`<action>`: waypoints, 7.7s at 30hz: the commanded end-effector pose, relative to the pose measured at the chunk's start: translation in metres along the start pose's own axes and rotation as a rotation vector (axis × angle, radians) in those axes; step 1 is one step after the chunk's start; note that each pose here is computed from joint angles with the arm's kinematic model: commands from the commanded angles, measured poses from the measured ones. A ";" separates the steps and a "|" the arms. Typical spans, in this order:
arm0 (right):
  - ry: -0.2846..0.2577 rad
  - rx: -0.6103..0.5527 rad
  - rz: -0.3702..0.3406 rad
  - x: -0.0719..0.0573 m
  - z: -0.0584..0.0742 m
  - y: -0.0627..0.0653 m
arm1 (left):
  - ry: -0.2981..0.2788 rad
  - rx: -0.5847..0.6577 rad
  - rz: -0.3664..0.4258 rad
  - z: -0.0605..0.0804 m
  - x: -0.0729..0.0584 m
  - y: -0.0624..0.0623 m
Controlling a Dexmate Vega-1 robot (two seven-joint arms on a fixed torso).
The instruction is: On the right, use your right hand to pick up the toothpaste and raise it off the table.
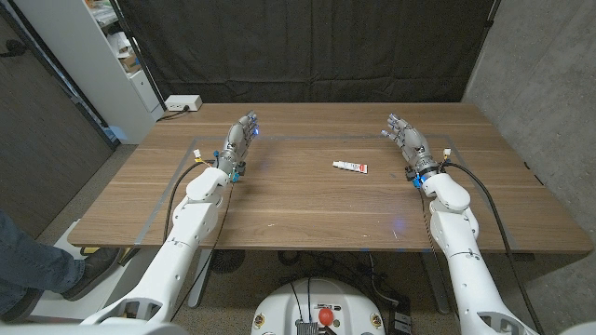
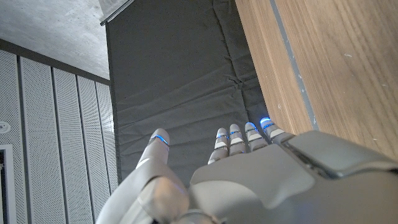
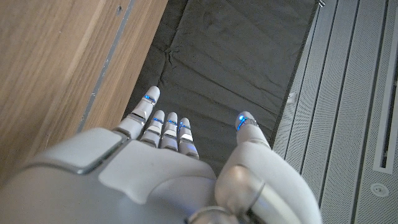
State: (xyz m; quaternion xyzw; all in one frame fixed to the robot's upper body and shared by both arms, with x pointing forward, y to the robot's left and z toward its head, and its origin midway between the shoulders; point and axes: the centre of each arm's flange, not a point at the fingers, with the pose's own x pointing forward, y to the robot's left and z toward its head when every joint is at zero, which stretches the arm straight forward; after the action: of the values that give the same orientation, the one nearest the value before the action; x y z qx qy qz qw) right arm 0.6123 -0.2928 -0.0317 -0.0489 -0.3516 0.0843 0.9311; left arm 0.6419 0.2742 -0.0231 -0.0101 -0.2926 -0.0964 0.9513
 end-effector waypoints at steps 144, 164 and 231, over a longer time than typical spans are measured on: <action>-0.212 -0.818 0.106 -0.016 0.061 0.065 | -0.014 -0.018 -0.017 0.000 0.014 0.009; -0.196 -0.886 0.143 -0.012 0.063 0.069 | -0.010 -0.030 -0.012 -0.004 0.016 0.009; -0.061 -1.161 0.165 -0.008 0.060 0.106 | -0.006 -0.028 -0.034 -0.004 0.025 0.008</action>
State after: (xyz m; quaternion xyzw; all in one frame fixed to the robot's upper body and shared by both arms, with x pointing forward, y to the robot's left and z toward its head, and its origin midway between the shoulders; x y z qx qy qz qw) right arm 0.5516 -0.1943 -0.0070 -0.5518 -0.3897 -0.0431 0.7360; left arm 0.6667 0.2775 -0.0107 -0.0180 -0.2955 -0.1161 0.9481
